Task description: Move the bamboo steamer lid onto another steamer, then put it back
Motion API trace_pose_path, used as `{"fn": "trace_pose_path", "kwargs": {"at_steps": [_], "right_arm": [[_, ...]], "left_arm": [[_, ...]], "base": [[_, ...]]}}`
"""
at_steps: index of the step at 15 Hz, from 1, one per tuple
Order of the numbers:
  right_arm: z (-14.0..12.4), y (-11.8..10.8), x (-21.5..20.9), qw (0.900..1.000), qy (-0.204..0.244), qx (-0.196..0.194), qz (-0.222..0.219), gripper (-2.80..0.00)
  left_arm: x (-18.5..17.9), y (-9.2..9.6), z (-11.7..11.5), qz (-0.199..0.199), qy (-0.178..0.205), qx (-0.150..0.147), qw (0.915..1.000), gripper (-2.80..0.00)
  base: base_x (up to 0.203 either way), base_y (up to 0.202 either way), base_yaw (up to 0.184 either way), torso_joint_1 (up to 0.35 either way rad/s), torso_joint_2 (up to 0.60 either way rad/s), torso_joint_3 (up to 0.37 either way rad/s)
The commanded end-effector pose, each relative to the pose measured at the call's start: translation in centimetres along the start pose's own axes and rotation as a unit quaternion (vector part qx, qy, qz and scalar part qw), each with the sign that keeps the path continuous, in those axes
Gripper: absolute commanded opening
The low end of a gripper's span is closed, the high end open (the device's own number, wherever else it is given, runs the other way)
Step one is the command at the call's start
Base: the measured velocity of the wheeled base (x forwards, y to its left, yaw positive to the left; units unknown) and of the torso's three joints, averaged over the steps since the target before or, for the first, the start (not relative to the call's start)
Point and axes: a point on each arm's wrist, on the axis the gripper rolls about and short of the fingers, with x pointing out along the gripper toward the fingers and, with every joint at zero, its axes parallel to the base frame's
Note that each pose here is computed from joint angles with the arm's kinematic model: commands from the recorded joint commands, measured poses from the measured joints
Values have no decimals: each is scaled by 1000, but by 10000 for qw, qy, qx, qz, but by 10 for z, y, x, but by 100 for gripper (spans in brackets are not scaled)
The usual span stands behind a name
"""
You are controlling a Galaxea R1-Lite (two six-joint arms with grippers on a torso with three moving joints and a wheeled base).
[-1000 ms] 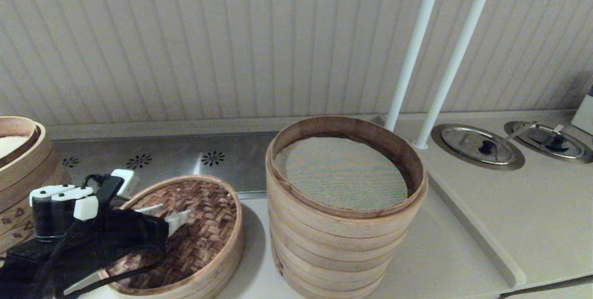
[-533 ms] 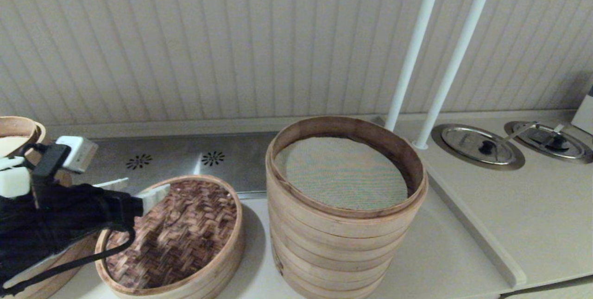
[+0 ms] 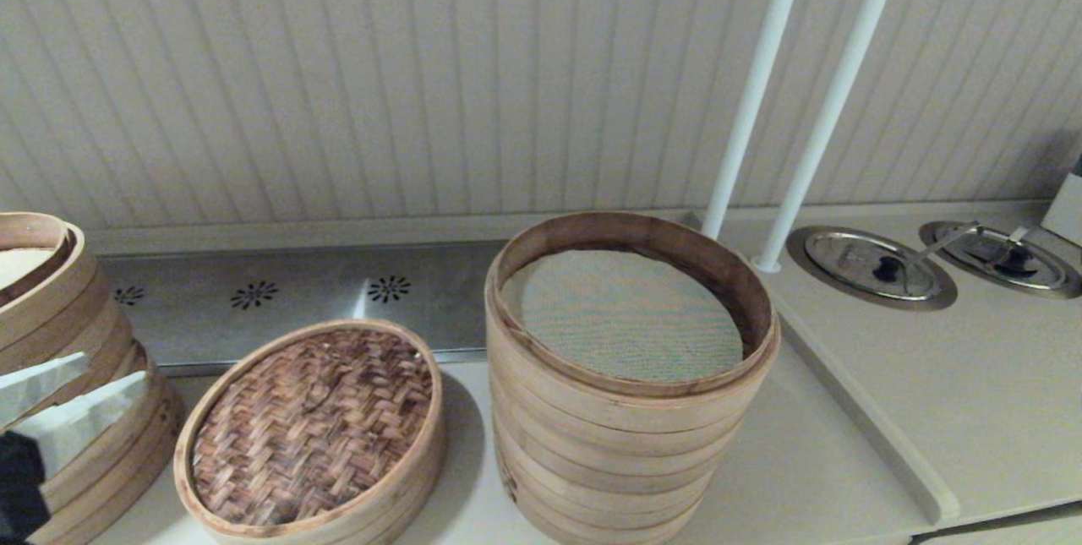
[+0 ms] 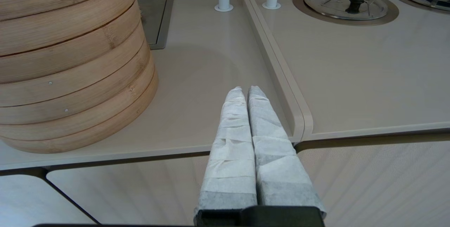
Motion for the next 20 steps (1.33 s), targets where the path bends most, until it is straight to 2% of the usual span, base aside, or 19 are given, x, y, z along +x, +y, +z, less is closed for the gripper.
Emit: {"fn": "trace_pose_path", "kwargs": {"at_steps": [1,4,6,8,12,16,18,20], "right_arm": [[-1,0,0,10000,20,1,3,-280],[-1,0,0,10000,20,1,-5,-280],[-1,0,0,10000,20,1,-2,-280],[-1,0,0,10000,20,1,-5,-280],[-1,0,0,10000,20,1,3,-280],[-1,0,0,10000,20,1,-4,-280],[-1,0,0,10000,20,1,-5,-280],[-1,0,0,10000,20,1,3,-280]], "left_arm": [[-43,-2,-18,95,-445,23,9990,-280],[-59,-6,-61,209,-384,7,9990,-280],[-63,-9,-91,242,-206,-4,9995,-280],[-59,-11,-110,263,4,-26,9997,-280],[-55,-11,-120,311,109,-181,9993,-280],[-56,-11,-118,305,51,-301,9991,-280],[-56,-12,-117,439,46,-357,9984,-280],[-60,-14,-121,423,-81,-385,9983,-280]], "base": [[0,0,0,0,0,0],[0,0,0,0,0,0],[0,0,0,0,0,0],[0,0,0,0,0,0],[0,0,0,0,0,0],[0,0,0,0,0,0],[0,0,0,0,0,0],[0,0,0,0,0,0]]}}
